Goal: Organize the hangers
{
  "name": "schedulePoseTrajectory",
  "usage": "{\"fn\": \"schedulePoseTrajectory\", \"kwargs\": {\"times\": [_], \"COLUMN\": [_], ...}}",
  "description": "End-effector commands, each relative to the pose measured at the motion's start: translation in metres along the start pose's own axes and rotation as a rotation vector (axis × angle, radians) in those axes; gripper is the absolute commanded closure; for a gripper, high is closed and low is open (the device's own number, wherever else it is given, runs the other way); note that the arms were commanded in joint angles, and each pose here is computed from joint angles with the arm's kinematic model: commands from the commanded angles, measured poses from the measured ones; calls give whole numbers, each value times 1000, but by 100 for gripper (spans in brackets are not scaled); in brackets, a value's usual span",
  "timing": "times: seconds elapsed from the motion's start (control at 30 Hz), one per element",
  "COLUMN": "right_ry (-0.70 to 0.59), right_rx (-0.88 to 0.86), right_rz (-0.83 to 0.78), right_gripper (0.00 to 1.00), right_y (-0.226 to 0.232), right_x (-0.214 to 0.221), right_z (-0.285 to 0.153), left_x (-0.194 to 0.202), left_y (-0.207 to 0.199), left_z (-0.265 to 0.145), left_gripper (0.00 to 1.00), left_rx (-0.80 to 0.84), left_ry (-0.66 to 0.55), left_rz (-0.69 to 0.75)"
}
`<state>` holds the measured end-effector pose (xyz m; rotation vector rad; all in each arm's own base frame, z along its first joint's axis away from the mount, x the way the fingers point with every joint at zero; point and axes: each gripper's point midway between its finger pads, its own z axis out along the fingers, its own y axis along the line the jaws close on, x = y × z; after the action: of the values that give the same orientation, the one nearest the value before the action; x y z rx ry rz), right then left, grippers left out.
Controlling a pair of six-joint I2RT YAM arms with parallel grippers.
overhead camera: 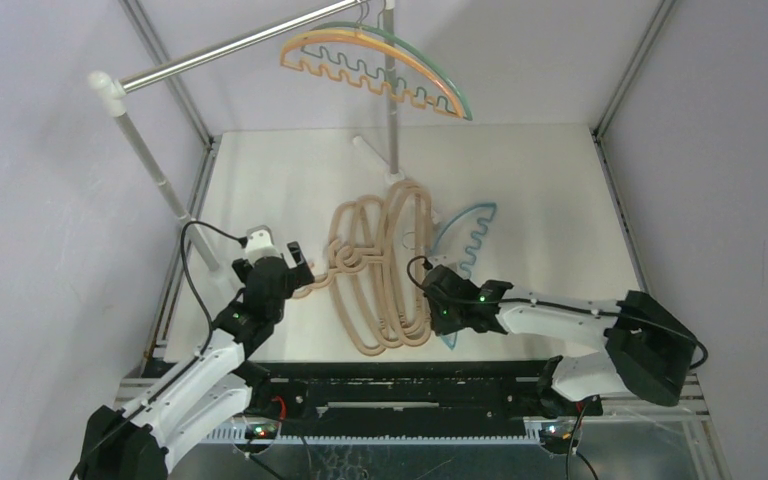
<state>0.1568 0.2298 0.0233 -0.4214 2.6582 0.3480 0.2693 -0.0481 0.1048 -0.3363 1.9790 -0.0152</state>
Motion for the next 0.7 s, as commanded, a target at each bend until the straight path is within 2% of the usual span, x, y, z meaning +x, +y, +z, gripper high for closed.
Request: {"fn": "schedulePoseTrajectory", "kwargs": {"times": [0.0, 0.2, 0.3, 0.47, 0.57, 0.67], "right_ry": [-111, -228, -238, -236, -294, -403], "right_rx": [-36, -282, -400, -805, -997, -1085], "right_rz": [1, -56, -74, -87, -78, -50], "right_gripper": [100, 100, 100, 100, 100, 100], "right_y": [9, 55, 74, 129, 146, 145], "right_x": [-34, -79, -88, -107, -136, -180], "right_z": [-43, -135, -170, -238, -279, -305], "left_x": [-31, -31, -32, -33, -33, -34], "left_y": [-8, -8, -10, -10, -11, -11], "left_z": [-5, -5, -4, -5, -5, -5], "left_gripper": [1, 1, 1, 1, 0, 1], "left_rx": [12, 8, 13, 13, 17, 16], "left_ry": [-67, -66, -66, -67, -66, -71], "left_rz": [-32, -31, -33, -40, -44, -49]}}
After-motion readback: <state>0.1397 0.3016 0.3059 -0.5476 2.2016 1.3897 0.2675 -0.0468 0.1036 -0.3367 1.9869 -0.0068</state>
